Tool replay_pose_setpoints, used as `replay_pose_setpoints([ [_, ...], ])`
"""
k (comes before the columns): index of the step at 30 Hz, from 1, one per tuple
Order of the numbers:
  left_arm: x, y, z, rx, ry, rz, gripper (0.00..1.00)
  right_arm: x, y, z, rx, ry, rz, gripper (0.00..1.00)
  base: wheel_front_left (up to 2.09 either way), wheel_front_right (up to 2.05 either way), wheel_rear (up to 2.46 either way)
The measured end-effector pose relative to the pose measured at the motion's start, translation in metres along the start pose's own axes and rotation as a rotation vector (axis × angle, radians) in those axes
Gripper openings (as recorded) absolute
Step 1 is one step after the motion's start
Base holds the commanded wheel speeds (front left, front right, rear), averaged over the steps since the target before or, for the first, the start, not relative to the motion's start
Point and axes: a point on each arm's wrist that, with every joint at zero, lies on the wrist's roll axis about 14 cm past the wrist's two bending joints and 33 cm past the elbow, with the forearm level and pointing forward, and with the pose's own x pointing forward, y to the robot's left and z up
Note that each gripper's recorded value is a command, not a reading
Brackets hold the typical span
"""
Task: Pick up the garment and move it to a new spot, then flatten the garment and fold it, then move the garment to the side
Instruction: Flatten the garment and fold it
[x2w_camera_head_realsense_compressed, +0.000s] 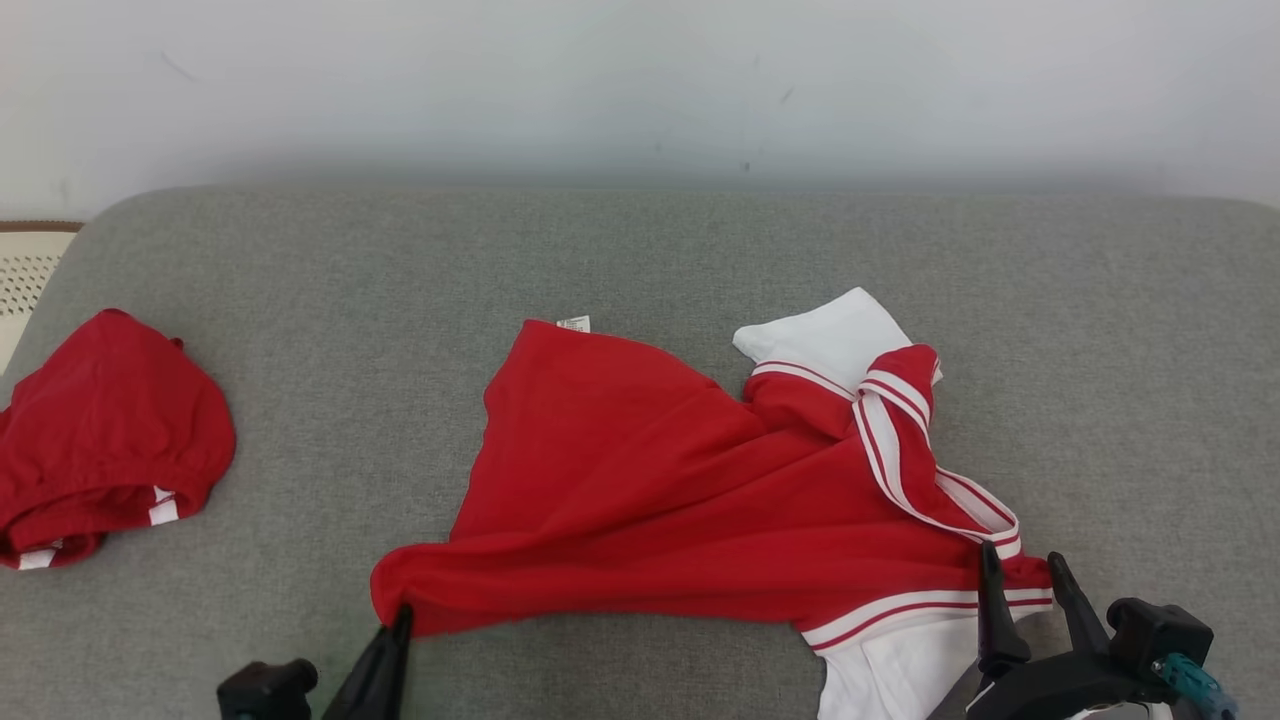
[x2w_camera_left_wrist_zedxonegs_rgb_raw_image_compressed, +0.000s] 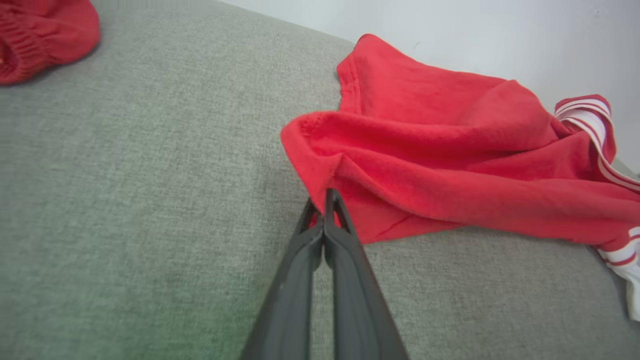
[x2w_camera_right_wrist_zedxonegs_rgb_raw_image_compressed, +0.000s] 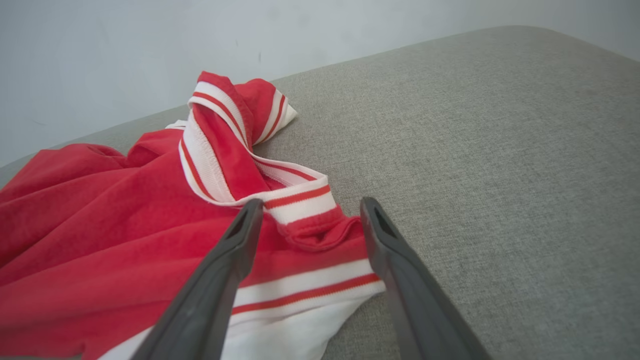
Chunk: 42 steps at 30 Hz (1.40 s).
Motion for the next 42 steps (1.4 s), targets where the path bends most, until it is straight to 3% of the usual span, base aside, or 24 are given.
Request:
replay_pose_setpoints([
  [11, -0.005, -0.001, 0.047, 0.096, -0.117, -0.067, 0.0, -0.001, 0.008, -0.003, 0.0, 0.007, 0.023, 1.0, 0.0, 0.0, 0.0],
  [16, -0.015, -0.02, 0.056, 0.137, -0.108, -0.149, 0.0, -0.001, 0.01, 0.0, 0.002, 0.0, 0.028, 1.0, 0.0, 0.0, 0.0],
  [21, -0.021, -0.024, 0.069, 0.157, -0.141, -0.155, 0.0, -0.001, 0.009, 0.0, 0.003, -0.002, 0.024, 1.0, 0.0, 0.0, 0.0],
  [34, -0.032, -0.006, 0.004, 0.105, 0.025, -0.115, 0.0, 0.0, 0.004, 0.0, -0.005, 0.003, 0.012, 1.0, 0.0, 0.0, 0.0],
  [35, -0.033, -0.002, -0.002, 0.103, 0.044, -0.104, 0.38, 0.0, 0.003, 0.001, -0.005, 0.003, 0.012, 1.0, 0.0, 0.0, 0.0],
  [37, -0.036, 0.006, -0.01, 0.107, 0.069, -0.082, 1.0, 0.001, 0.004, 0.0, -0.009, 0.005, 0.014, 1.0, 0.0, 0.0, 0.0],
  [42, -0.039, 0.017, -0.02, 0.086, 0.095, -0.042, 1.0, 0.003, 0.007, 0.0, -0.009, 0.009, 0.022, 1.0, 0.0, 0.0, 0.0],
])
